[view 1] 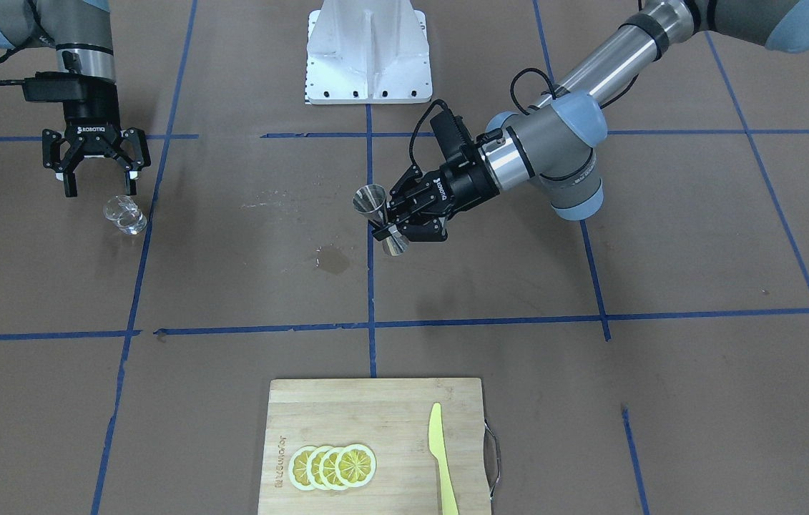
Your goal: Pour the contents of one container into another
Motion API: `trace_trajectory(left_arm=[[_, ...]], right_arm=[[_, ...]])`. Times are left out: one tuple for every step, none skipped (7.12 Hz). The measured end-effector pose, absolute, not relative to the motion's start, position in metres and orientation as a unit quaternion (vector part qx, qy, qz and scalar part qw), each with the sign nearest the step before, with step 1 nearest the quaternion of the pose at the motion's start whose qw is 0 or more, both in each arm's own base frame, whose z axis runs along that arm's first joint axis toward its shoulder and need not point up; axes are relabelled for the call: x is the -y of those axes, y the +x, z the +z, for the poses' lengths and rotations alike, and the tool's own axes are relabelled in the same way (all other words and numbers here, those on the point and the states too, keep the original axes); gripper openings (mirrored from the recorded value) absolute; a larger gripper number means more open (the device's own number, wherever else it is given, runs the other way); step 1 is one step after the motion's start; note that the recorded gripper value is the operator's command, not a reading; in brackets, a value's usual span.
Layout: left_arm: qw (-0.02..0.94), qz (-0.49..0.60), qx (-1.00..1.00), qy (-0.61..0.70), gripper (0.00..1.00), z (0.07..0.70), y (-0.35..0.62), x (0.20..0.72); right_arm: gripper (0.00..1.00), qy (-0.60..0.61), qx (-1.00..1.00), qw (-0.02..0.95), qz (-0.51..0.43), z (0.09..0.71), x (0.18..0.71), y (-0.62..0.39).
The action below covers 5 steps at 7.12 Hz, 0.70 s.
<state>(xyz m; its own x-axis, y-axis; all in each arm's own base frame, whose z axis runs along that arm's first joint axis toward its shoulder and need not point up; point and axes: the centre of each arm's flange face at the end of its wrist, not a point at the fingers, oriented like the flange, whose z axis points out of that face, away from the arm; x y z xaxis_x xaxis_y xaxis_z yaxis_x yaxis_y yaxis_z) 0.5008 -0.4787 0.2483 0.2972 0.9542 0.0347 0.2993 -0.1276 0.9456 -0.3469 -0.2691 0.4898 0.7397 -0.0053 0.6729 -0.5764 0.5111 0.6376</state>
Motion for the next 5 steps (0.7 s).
trace_trajectory(left_arm=[[0.460,0.356,-0.474,0.661,0.00,0.248,0.501,0.479],[0.460,0.356,-0.474,0.661,0.00,0.248,0.501,0.479],[0.460,0.356,-0.474,0.661,0.00,0.249,0.501,0.479],[0.461,0.356,-0.474,0.661,0.00,0.249,0.501,0.479],[0.461,0.356,-0.474,0.661,0.00,0.250,0.501,0.479]], right_arm=[[1.00,0.479,0.306,0.803,0.180,0.499,0.267,-0.362],[1.00,0.491,0.299,0.797,0.184,0.508,0.266,-0.371],[1.00,0.498,0.293,0.794,0.186,0.514,0.265,-0.376],[1.00,0.503,0.289,0.792,0.188,0.520,0.264,-0.380],[1.00,0.507,0.286,0.791,0.190,0.525,0.264,-0.386]])
